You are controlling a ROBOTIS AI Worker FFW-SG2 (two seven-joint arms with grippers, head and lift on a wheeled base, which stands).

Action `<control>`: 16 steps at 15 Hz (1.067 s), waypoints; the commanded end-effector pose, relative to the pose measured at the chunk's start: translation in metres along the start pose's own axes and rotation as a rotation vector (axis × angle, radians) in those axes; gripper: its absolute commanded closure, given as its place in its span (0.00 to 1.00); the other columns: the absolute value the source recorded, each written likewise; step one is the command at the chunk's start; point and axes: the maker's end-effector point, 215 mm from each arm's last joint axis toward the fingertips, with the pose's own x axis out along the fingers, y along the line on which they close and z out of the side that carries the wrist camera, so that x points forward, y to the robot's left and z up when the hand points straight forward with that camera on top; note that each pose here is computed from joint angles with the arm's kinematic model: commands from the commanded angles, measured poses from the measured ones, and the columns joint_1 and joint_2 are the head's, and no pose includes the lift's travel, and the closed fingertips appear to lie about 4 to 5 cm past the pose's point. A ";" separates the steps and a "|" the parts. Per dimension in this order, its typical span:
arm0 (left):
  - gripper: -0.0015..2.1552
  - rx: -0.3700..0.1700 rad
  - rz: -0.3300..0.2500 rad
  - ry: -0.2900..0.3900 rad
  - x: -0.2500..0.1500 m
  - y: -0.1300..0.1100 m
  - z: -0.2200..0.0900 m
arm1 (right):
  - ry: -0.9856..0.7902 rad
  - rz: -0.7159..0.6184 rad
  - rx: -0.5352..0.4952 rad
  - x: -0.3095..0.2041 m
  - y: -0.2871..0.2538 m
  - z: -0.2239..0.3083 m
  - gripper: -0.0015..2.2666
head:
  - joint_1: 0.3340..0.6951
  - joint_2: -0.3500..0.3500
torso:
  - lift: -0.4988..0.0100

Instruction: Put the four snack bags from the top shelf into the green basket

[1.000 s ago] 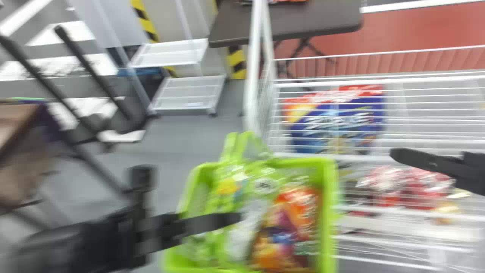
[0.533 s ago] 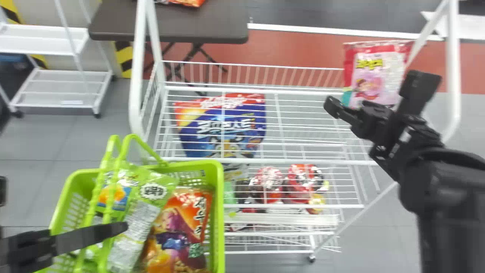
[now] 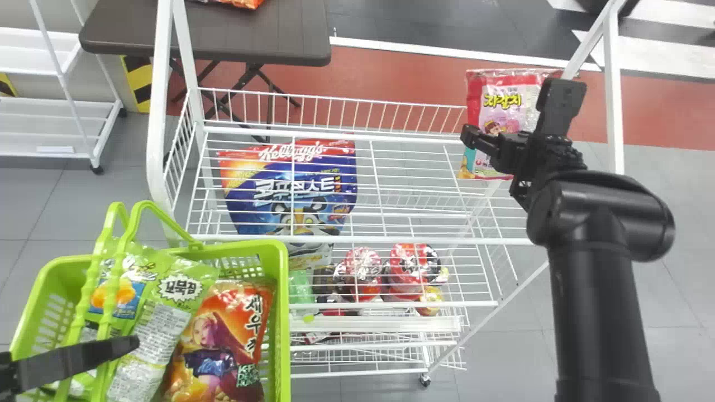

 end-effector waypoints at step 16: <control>1.00 0.004 -0.004 -0.016 -0.005 0.001 0.003 | 0.115 0.072 0.046 -0.077 0.019 -0.018 0.99 | 1.00 0.19 | 0.98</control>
